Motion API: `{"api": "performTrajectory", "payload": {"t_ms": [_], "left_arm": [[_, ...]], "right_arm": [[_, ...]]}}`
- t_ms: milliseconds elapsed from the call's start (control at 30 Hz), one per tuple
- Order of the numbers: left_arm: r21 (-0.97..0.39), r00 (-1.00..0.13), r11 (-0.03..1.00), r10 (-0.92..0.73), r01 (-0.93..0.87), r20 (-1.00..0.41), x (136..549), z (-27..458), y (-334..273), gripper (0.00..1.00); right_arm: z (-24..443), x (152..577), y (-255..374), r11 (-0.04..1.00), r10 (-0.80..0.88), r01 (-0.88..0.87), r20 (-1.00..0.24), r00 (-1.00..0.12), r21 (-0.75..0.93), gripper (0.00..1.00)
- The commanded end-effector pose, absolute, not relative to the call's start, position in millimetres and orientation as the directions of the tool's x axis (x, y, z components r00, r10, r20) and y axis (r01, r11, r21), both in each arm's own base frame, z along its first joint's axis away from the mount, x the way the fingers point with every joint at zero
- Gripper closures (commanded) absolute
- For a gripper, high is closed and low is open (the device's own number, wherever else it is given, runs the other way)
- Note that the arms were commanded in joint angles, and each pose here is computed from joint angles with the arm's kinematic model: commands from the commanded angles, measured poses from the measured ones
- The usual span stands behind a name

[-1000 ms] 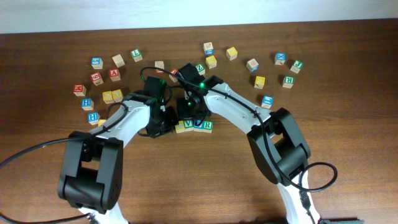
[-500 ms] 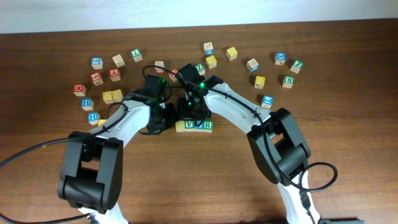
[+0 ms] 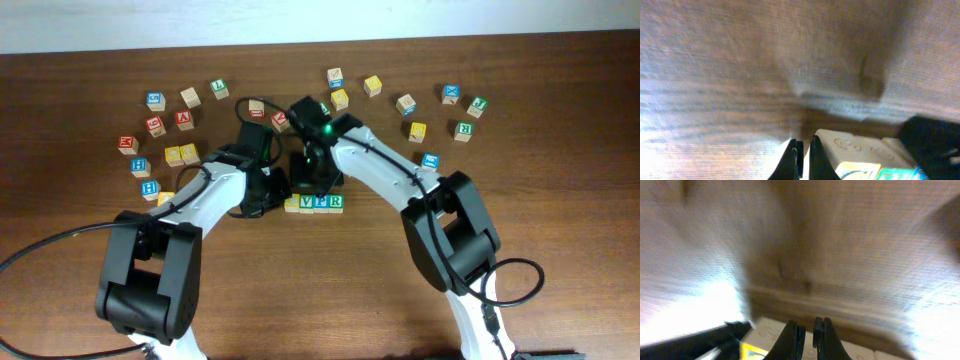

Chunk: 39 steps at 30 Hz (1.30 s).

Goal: Spell out CVPR

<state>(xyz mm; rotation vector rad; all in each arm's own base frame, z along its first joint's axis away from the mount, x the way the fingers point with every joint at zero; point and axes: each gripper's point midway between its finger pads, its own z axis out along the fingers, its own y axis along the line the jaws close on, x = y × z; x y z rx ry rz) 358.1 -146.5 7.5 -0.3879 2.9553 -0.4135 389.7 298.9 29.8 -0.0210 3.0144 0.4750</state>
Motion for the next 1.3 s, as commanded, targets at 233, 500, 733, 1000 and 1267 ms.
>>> {"api": "performTrajectory", "payload": {"t_ms": [233,500,733,1000,1267], "left_arm": [[-0.259,-0.962,0.937,-0.26,-0.232,-0.08,351.9,0.9,-147.5,1.0],[-0.256,-0.963,0.938,-0.26,-0.234,-0.073,350.0,0.5,-147.0,1.0],[-0.255,-0.966,0.937,-0.257,-0.241,-0.031,340.5,-0.4,-147.8,1.0],[-0.238,-0.967,0.937,-0.254,-0.255,0.037,324.2,-1.8,-146.3,1.0],[-0.229,-0.97,0.943,-0.241,-0.24,0.026,325.0,-2.2,-144.5,1.0]], "right_arm": [[67.5,378.3,164.4,0.982,0.015,0.047,0.174,-0.985,0.184,0.96],[18.1,338.5,199.0,0.979,-0.054,-0.003,0.243,-0.968,0.206,0.96],[18.2,338.4,228.0,0.963,-0.112,-0.058,0.199,-0.974,0.262,0.96],[20.1,328.1,225.3,0.965,-0.109,-0.044,0.244,-0.964,0.257,0.96],[21.2,315.6,237.3,0.969,-0.101,-0.032,0.272,-0.957,0.247,0.96]]}}
